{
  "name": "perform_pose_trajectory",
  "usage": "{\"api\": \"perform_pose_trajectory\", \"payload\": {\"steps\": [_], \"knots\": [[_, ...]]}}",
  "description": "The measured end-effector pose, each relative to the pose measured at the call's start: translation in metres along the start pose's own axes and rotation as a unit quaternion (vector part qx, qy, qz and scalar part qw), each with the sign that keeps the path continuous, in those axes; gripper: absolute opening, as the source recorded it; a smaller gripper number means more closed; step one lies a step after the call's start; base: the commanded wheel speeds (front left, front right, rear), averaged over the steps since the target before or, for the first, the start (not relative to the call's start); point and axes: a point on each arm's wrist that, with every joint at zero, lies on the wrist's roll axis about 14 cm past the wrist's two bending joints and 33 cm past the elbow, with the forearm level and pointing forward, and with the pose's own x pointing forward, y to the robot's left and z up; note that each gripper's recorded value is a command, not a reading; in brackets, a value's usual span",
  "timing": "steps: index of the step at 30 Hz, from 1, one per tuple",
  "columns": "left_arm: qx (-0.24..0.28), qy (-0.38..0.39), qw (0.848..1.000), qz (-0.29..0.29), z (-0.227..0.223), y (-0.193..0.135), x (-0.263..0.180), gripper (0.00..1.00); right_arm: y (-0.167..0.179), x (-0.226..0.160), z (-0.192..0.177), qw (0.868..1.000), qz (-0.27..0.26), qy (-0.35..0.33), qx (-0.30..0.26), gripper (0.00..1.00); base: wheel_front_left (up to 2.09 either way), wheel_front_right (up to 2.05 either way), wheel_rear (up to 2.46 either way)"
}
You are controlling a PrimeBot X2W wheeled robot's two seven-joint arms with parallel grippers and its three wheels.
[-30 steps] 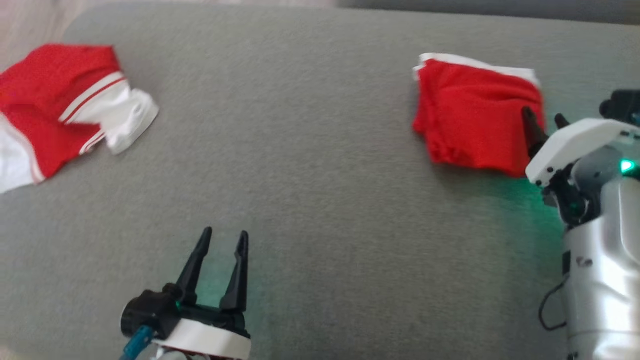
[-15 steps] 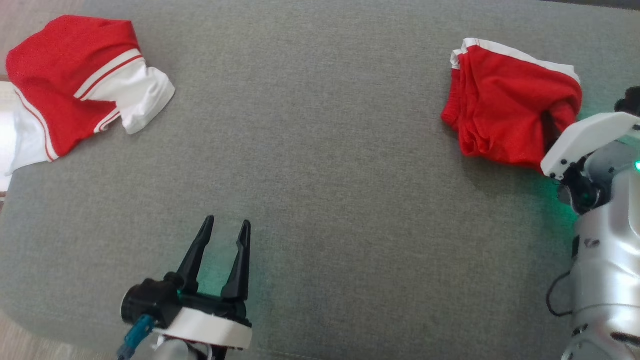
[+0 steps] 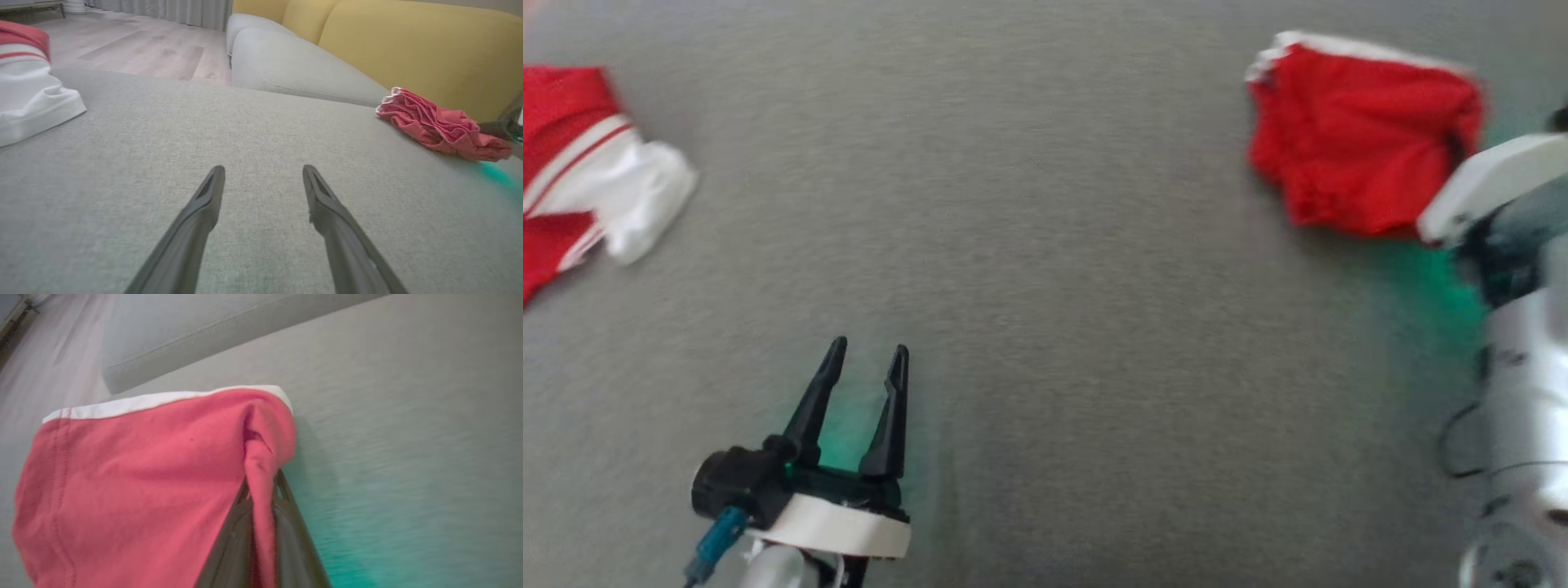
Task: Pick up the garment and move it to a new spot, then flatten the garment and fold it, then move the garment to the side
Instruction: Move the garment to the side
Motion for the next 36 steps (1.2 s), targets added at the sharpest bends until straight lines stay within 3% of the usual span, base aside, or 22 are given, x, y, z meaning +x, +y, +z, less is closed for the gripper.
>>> {"api": "perform_pose_trajectory", "payload": {"steps": [4,8,15,20,26,27,28,36], "knots": [[0.006,0.007,0.999,-0.036,-0.004,-0.014,0.016,1.0,-0.069,-0.021,0.033,0.996,-0.08,-0.03,-0.024,0.0,0.0,0.0,0.0],[0.014,0.01,0.998,-0.068,-0.006,-0.025,0.034,1.0,-0.116,-0.039,0.044,0.989,-0.139,-0.041,-0.031,0.0,0.0,0.0,0.0],[0.018,0.043,0.995,-0.086,-0.027,-0.023,0.046,1.0,-0.15,-0.043,0.046,0.975,-0.203,-0.029,-0.084,0.0,0.0,0.0,0.0],[0.021,0.054,0.995,-0.079,-0.035,-0.014,0.046,1.0,-0.17,-0.047,0.064,0.951,-0.253,-0.014,-0.177,0.0,0.0,0.0,0.0],[0.023,0.058,0.996,-0.065,-0.035,-0.003,0.045,1.0,-0.171,-0.052,0.087,0.931,-0.279,-0.017,-0.237,0.01,0.0,0.0,0.0],[0.023,0.058,0.996,-0.065,-0.035,-0.002,0.045,1.0,-0.171,-0.054,0.091,0.929,-0.281,-0.023,-0.239,0.53,0.0,0.0,0.0],[0.023,0.058,0.996,-0.065,-0.035,-0.002,0.045,1.0,-0.173,-0.057,0.095,0.926,-0.287,-0.027,-0.244,0.97,0.0,0.0,0.0],[0.021,0.044,0.996,-0.073,-0.027,-0.01,0.046,1.0,-0.162,-0.077,0.117,0.918,-0.285,-0.092,-0.259,1.0,0.0,0.0,0.0]]}}
